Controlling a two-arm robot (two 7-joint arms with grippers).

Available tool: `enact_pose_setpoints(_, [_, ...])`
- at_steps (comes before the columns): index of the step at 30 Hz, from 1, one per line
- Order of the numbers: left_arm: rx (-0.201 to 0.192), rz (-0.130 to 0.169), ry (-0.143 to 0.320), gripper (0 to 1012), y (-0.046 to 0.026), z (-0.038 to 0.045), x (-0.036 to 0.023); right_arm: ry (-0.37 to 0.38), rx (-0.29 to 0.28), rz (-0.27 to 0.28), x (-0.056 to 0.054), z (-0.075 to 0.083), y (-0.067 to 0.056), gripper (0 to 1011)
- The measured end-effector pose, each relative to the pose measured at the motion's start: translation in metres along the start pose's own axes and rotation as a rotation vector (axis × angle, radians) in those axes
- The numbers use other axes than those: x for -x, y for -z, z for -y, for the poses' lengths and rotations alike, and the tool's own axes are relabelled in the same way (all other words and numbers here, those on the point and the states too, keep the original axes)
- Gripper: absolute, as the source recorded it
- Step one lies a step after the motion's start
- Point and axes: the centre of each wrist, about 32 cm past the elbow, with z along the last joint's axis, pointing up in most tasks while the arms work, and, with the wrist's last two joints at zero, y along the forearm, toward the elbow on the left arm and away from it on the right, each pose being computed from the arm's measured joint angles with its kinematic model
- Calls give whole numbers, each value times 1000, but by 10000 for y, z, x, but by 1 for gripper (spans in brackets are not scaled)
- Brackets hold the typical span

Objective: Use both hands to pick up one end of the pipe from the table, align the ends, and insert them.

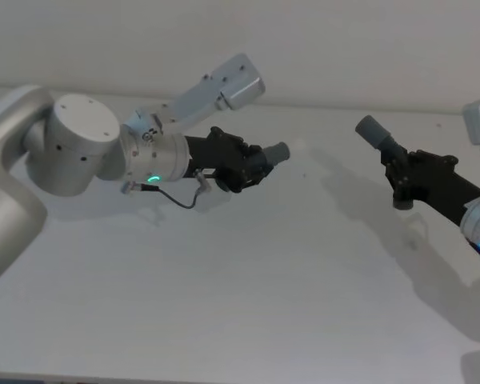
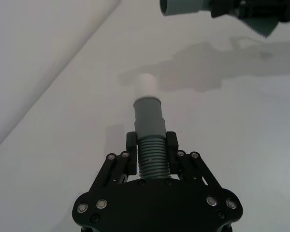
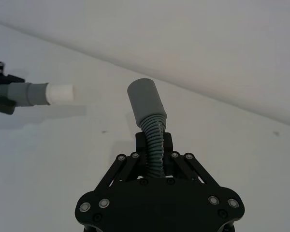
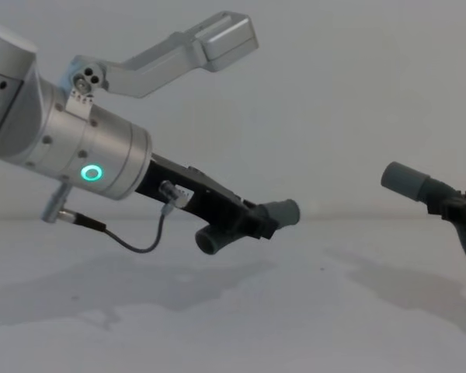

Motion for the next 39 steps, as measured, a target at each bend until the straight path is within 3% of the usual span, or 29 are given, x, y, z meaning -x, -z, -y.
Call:
enact_pose_setpoints(10, [-34,77,68,343,9,-162,-122,-123,-26,68,-222,145,29,177])
enact_pose_setpoints(18, [-61,142,129,343,-13,-277,-220,-257,-38,128,-488,276,38,177])
enact_pose_setpoints(28, [-53,212,216,343,-55,-318,-299,-411,-39,168,-741,370,27,177])
enact_pose_setpoints(39, [-15,309,332,343,-161,-273,-348,-599,-26,186,-961,424,-28,177])
